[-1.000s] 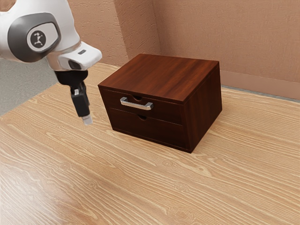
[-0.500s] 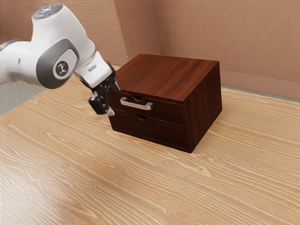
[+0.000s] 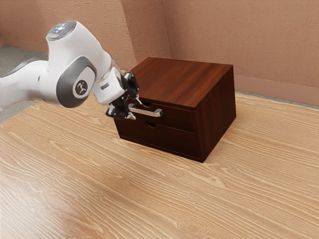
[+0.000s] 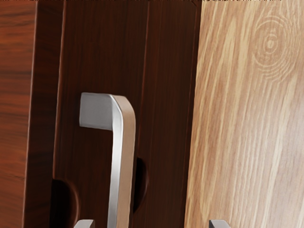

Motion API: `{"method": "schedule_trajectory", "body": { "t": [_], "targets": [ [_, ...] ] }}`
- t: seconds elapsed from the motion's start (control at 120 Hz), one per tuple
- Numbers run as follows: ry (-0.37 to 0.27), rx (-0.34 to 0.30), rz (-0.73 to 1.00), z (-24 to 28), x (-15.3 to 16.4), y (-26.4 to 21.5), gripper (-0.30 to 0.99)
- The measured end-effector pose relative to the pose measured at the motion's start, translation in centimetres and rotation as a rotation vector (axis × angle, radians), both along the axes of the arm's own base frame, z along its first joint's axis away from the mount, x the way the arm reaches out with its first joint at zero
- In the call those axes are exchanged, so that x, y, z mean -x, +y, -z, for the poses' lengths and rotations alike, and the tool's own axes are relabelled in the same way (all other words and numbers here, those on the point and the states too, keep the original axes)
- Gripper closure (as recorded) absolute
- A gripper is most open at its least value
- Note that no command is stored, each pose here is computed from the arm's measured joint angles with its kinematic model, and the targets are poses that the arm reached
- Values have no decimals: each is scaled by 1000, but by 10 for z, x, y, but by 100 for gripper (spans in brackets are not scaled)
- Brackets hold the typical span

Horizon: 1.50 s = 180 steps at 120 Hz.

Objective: Pull the drawer handle with one arm to open the drawer

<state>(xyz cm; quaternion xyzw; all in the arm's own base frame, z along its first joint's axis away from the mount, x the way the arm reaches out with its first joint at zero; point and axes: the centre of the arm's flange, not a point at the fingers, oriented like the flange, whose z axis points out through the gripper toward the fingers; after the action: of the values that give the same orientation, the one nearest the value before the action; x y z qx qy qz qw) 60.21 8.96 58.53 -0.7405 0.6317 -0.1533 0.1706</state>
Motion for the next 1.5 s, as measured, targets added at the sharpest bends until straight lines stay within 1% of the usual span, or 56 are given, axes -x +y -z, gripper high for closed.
{"method": "schedule_trajectory", "body": {
  "t": [0.283,0.525,0.683,0.783,1.125,1.333,1.5],
  "targets": [
    [2,-1,66,23,-13,6,46],
    [-13,0,104,23,-14,9,64],
    [-3,3,122,30,-8,11,67],
    [3,7,134,31,4,10,69],
    [10,33,150,29,69,18,71],
    [15,42,169,33,92,14,71],
    [3,53,183,30,116,9,72]
  ]
}}
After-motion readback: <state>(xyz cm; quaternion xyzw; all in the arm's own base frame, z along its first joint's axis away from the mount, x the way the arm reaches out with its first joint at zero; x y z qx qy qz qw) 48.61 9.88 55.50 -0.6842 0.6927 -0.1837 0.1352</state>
